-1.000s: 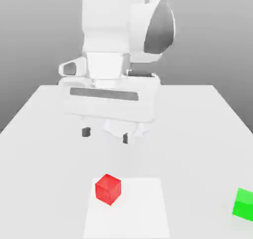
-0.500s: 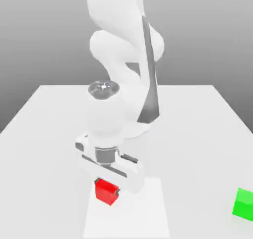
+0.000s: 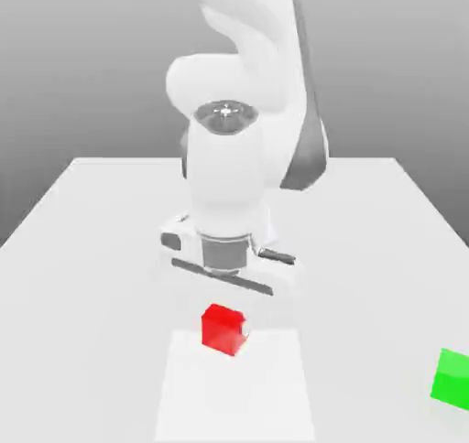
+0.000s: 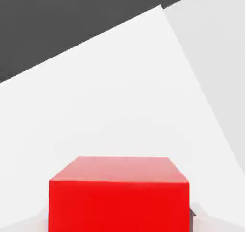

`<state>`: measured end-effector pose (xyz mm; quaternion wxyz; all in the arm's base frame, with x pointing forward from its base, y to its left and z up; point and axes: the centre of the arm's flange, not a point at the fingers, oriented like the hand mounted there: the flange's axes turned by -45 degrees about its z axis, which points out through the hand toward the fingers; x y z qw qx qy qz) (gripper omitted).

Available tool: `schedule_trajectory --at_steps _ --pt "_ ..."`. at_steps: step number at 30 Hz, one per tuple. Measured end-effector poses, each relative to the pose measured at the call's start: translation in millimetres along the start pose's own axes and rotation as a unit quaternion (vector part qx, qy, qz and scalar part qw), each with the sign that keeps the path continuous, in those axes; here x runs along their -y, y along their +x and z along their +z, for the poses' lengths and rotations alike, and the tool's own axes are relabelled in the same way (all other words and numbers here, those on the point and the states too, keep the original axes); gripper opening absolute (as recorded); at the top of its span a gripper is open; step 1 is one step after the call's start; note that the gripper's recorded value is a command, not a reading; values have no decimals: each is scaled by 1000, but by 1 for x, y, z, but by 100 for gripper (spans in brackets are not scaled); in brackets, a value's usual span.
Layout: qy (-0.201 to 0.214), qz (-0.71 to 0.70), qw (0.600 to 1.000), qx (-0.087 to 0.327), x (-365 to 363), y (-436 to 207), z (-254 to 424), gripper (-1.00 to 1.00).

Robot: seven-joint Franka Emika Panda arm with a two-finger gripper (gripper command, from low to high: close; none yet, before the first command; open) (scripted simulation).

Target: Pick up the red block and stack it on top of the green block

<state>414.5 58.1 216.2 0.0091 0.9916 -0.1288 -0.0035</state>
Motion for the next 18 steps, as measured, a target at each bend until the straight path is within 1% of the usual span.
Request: schedule_trajectory --at_steps 5,10,14,15,18 --pt "-2 -139 990 0 107 -11 -12 -100" --pt "7 -278 961 -4 219 -56 -30 -100" --pt "9 -301 954 -6 240 -65 11 -100" --pt "9 -302 953 -6 240 -66 23 100" --pt "9 -302 953 -6 240 -66 23 100"
